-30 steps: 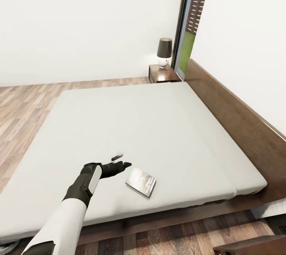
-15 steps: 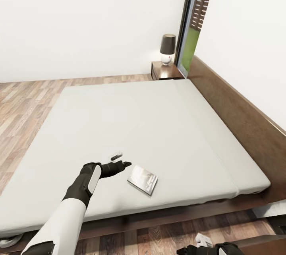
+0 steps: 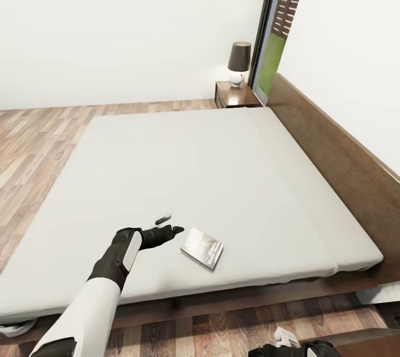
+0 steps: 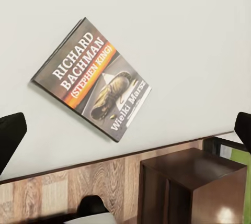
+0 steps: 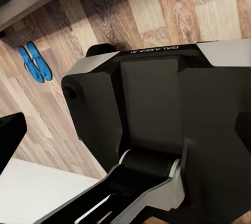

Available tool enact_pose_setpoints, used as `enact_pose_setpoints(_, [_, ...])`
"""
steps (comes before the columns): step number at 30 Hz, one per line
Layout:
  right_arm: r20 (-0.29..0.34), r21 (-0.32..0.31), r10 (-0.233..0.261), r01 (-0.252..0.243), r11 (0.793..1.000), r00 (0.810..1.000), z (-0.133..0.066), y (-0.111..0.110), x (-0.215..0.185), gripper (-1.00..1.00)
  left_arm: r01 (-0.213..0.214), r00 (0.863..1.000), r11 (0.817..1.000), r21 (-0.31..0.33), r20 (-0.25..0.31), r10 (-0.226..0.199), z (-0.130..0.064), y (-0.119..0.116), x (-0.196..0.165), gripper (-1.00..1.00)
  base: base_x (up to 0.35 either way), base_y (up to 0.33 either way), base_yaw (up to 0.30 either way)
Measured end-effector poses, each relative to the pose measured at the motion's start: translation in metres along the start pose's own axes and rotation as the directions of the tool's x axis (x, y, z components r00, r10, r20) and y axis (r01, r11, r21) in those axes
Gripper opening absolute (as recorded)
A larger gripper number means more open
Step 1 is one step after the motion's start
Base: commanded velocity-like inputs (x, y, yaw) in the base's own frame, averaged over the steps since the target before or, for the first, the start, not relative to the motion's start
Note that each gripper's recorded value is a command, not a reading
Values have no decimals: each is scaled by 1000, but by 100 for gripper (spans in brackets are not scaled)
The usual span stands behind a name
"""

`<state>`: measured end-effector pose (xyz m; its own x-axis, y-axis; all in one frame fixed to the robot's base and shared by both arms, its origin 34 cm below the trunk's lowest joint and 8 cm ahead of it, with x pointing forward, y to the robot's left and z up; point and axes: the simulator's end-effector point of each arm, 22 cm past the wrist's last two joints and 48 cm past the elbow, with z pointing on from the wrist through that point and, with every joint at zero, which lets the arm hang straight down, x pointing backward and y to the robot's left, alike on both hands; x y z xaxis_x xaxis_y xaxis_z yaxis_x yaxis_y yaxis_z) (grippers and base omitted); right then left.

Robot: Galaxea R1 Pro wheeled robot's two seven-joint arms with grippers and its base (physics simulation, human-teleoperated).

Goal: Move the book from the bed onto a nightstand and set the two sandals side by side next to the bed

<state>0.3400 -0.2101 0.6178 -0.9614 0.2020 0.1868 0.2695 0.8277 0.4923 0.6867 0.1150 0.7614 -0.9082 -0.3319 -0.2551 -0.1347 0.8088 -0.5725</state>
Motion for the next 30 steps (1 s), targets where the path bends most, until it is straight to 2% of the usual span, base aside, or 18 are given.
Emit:
enact_pose_setpoints(10, [36, 4, -24, 24, 1000, 999, 4, -3, -5, 100, 7, 1000, 999, 46, -12, -7, 5, -5, 5, 100, 0, 0, 36])
enact_pose_setpoints(30, [14, 8, -10, 10, 1000, 1000, 11, -9, 5, 100, 23, 999, 999, 40, -35, -21, 15, 5, 16, 100, 66, 0, 1])
